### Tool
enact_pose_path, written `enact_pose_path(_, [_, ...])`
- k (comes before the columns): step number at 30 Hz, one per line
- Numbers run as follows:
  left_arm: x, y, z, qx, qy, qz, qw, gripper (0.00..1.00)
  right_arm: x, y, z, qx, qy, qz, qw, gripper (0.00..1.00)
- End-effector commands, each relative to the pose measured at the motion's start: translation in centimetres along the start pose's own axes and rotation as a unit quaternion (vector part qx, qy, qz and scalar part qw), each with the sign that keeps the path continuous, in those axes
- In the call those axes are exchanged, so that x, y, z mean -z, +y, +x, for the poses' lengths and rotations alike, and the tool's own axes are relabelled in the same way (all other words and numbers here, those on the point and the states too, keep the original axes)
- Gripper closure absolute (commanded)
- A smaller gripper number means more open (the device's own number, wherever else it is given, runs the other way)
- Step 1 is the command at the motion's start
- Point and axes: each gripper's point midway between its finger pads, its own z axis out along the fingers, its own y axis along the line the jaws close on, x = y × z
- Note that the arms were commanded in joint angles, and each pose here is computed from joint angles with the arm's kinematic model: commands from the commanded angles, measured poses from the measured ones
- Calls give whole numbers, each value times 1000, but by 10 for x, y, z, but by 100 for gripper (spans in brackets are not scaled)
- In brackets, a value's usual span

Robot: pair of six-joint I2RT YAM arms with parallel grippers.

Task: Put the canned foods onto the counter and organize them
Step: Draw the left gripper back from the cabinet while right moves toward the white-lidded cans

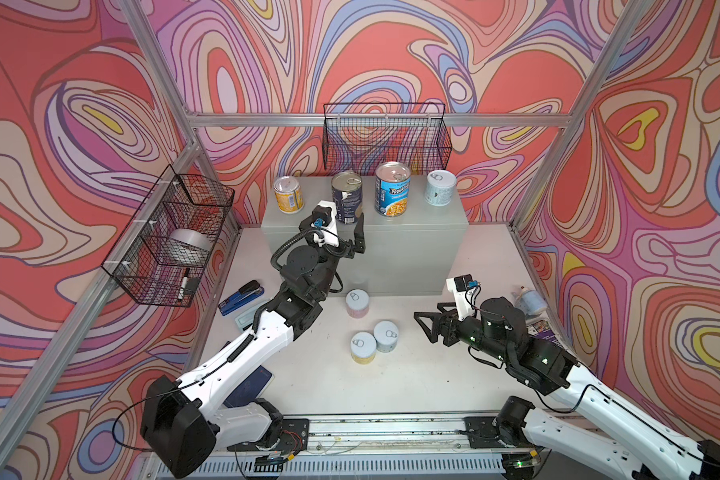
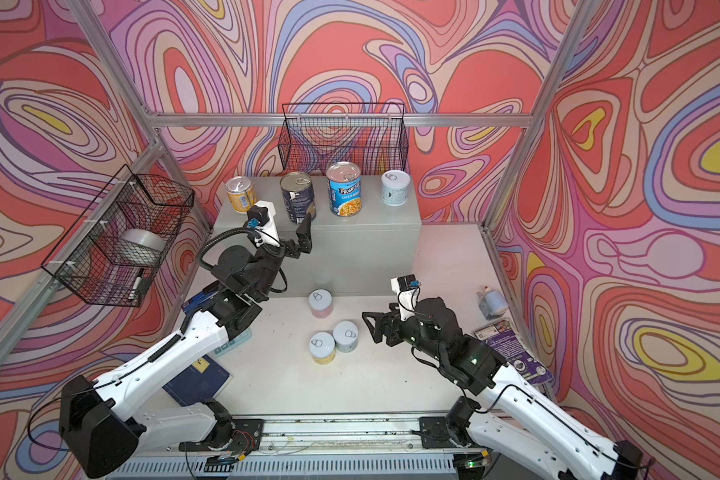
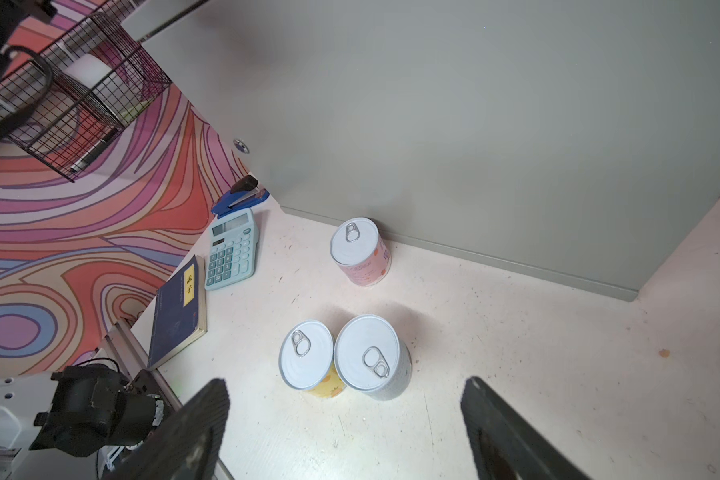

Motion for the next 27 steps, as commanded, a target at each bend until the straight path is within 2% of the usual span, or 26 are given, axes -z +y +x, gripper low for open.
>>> enact_pose_path(1, [13,-5,0,-9,9,9,1000,0,-1,7,-12,-8,-20,-14,1000,10])
enact_pose_path(11, [52,10,-7,23,17,-15,999,0,-9,0,0,-44,9,4,999,10])
enact_pose_path(15, [74,19,13,16,61,-27,998,0,-19,-6,13,-50,35,16,998,10])
enact_pose_path(20, [121,54,45,37,110,-85,990,0,-45,-28,52,-50,118,74,989,11])
enact_pose_path(27, [168,84,69,29,165,-123,978,0,-86,-23,92,-67,169,53,982,12])
